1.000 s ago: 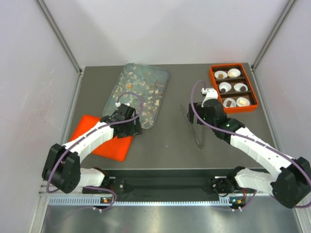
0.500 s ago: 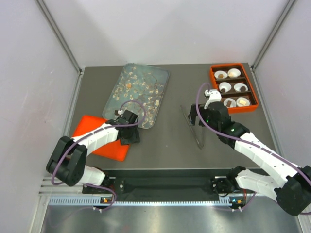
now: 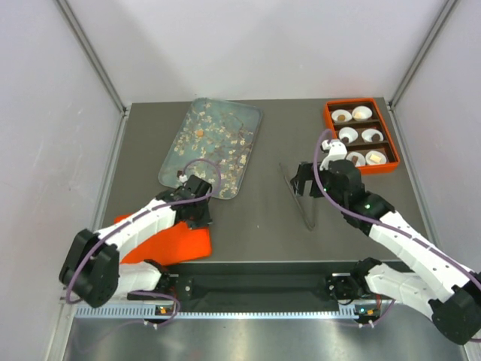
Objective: Pack the chocolate
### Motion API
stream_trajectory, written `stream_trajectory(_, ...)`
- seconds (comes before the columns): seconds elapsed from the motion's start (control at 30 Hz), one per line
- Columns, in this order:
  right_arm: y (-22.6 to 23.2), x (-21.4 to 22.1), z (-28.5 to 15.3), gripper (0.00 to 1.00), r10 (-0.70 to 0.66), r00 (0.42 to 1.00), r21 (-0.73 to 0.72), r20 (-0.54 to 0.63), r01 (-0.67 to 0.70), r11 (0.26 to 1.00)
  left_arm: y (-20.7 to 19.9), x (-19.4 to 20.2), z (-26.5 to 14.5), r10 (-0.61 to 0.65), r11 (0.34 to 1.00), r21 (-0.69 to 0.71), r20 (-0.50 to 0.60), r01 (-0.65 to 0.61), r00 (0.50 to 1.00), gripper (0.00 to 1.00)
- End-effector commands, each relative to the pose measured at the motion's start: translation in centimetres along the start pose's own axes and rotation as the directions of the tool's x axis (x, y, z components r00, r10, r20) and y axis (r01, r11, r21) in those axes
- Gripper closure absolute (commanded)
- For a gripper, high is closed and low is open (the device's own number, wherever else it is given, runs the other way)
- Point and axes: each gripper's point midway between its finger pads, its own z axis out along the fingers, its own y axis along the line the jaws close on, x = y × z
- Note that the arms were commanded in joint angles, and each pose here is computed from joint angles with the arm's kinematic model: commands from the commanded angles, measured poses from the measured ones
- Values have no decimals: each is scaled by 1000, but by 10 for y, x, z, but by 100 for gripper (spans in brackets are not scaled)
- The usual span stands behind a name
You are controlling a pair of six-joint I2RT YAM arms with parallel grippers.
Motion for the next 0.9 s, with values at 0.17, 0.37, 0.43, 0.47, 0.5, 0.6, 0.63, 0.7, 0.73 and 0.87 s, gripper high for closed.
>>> stream_trajectory(0.17,45,-20,-35,0,12,999,-257,53,2,966,-55,-20,-87,1,962,271,52,-15,999,100)
stream_trajectory(0.37,64,-42,-52,0,48,994,-350,103,-9,937,-58,-27,-135,33,947,316,109,-66,994,100)
stream_trajectory(0.43,66,-47,-55,0,56,993,-359,108,-13,933,-60,-29,-148,50,937,338,129,-92,990,100)
stream_trajectory(0.47,70,-48,-57,0,57,993,-375,106,-13,927,-63,-28,-153,57,928,359,126,-99,990,100)
stream_trajectory(0.5,73,-51,-59,0,53,992,-391,112,-5,920,-66,-29,-161,63,918,380,141,-112,988,100)
stream_trajectory(0.6,89,-59,-65,0,8,984,-480,179,81,874,-80,-29,-180,78,874,465,158,-144,984,100)
stream_trajectory(0.63,93,-57,-63,0,-9,981,-504,196,108,857,-85,-29,-187,85,856,491,171,-160,982,100)
stream_trajectory(0.7,107,-69,-65,0,-44,956,-555,289,205,806,-95,-29,-197,101,819,543,179,-184,979,100)
stream_trajectory(0.73,111,-73,-65,0,-58,948,-566,313,235,790,-98,-31,-201,112,808,554,189,-200,976,100)
stream_trajectory(0.87,134,-92,-68,0,-155,852,-582,500,463,669,-117,-29,-215,162,741,628,178,-238,971,100)
